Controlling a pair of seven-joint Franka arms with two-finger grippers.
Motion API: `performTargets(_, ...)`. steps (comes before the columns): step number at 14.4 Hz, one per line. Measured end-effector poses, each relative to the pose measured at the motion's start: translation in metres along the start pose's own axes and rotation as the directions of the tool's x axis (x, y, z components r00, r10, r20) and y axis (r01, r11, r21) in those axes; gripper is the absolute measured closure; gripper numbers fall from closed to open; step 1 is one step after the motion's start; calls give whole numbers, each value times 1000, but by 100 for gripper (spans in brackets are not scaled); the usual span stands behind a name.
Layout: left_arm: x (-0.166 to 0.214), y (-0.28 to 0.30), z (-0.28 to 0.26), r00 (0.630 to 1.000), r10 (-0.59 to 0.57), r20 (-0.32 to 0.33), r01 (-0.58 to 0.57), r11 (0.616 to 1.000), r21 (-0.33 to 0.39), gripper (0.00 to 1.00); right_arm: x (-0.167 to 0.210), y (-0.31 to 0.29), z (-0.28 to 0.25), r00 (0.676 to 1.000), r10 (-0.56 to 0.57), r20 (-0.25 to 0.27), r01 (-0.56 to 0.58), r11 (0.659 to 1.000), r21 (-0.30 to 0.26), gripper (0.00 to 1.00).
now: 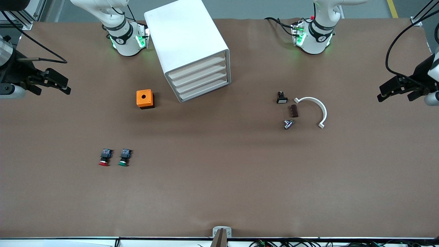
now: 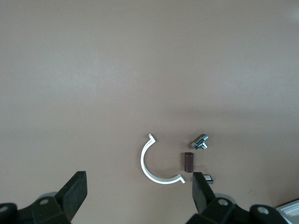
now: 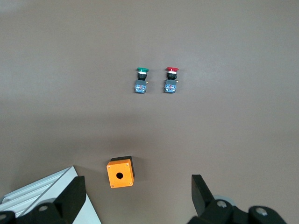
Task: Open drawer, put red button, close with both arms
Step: 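Move the left gripper toward the cabinet while the right gripper reaches the buttons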
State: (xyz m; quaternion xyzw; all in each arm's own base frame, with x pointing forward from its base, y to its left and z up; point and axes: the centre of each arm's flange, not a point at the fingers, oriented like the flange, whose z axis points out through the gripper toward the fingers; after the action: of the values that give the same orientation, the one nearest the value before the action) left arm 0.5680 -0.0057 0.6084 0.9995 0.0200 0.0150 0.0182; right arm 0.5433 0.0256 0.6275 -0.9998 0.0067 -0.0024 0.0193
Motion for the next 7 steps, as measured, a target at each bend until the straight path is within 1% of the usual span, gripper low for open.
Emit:
performTargets(4, 22, -7, 51, 997, -14, 78, 14, 1000, 7, 0, 0, 1, 0, 1000, 1, 1, -1, 1000, 0, 0)
performTargets(7, 38, 8, 108, 986, 1, 165, -3, 1000, 12, 0, 0, 2, -1, 1000, 3, -1, -3, 1000, -1, 0)
